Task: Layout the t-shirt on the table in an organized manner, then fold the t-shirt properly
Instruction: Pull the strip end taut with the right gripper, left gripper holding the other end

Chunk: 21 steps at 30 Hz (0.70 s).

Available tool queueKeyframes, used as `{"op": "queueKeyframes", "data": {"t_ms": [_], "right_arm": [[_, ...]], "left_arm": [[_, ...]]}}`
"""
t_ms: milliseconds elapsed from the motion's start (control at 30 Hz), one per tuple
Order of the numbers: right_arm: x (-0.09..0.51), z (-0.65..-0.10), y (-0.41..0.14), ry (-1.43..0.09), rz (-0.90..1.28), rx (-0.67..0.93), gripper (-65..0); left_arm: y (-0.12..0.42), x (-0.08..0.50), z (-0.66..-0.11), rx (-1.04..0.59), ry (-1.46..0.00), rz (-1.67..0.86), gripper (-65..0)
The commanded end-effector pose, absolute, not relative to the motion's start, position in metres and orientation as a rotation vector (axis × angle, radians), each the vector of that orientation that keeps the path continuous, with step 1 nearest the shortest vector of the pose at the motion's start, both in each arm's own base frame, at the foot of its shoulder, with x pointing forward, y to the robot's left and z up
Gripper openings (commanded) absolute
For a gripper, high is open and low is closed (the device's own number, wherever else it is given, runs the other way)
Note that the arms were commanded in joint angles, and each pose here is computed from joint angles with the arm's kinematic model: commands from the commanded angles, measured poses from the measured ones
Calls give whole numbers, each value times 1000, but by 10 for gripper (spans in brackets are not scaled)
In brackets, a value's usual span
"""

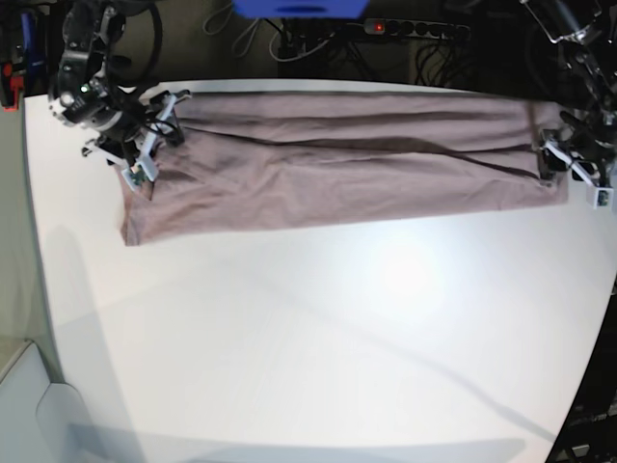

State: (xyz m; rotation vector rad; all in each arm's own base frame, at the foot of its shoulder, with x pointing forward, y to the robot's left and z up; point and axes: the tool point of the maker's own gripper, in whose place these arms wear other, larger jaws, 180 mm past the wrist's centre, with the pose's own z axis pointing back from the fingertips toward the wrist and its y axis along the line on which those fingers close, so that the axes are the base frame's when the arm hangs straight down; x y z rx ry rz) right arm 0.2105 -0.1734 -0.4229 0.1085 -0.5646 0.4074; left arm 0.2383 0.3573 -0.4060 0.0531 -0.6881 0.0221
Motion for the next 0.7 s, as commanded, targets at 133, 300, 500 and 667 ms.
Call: {"op": "queueKeyframes", "data": {"t_ms": [133,300,500,667], "right_arm": [[216,-418,-171,-591,403,116,-319],[216,-418,-170,-592,400,120,-319],[216,-418,-169,-593,399,121,-319],[217,-418,-169,-596,399,121,-319]], "left_arm": [[366,244,-393,77,-718,15,-227],[366,236,-400,73,-698,21,-226],[365,226,-416,48,-654,47,-226],[364,216,-432,20,-617,76,-226]]}}
